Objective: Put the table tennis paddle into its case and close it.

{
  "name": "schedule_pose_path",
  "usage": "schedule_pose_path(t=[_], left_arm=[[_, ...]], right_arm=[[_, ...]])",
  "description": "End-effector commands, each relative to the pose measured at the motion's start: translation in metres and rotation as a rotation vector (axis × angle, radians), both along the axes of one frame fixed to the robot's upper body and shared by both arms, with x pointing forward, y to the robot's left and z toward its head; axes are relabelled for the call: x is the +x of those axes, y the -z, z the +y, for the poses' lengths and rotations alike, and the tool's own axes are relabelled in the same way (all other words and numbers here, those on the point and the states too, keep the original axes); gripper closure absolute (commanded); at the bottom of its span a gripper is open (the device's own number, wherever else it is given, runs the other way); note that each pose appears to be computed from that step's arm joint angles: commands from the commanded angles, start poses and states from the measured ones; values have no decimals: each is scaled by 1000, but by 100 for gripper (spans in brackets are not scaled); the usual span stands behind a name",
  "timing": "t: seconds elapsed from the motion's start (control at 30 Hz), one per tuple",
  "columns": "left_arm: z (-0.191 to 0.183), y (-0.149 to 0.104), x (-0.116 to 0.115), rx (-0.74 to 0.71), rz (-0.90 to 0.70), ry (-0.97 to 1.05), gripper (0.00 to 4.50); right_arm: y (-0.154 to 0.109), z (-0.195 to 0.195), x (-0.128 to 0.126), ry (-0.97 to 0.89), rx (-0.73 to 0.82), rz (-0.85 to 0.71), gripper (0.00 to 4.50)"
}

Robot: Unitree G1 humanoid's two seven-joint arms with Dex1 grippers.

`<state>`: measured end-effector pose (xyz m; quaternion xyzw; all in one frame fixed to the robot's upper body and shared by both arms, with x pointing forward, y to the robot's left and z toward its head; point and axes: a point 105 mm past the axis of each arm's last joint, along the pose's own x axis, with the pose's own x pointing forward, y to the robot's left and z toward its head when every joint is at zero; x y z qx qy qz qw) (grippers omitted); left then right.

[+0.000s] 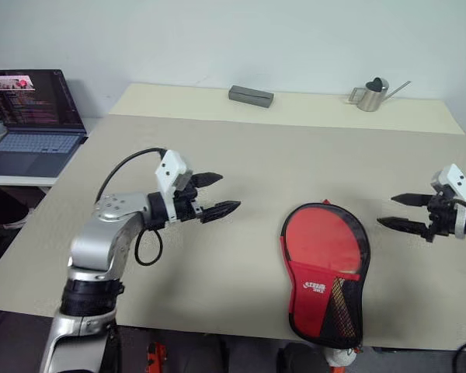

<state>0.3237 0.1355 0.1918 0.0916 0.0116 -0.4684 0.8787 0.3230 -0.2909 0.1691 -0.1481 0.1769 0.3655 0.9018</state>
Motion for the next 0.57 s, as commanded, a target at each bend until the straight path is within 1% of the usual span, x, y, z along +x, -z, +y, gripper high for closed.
schedule_pose_path(t=[0.03,0.13,0.23,0.37,0.57], left_arm=[[11,-20,1,-37,-75,-94,0],[16,-23,-5,-48,-96,-149,0],[10,-22,-5,-47,-97,-178,0],[18,-14,-4,-11,-77,-201,0],[23,-4,0,9,-52,-235,0]], right_arm=[[-11,-4,11,-2,-20,-55,4],[-18,-1,21,3,-5,-88,4],[-20,-7,26,12,-5,-93,4],[-24,-3,26,-3,-17,-102,4],[-20,2,25,-4,-16,-84,4]])
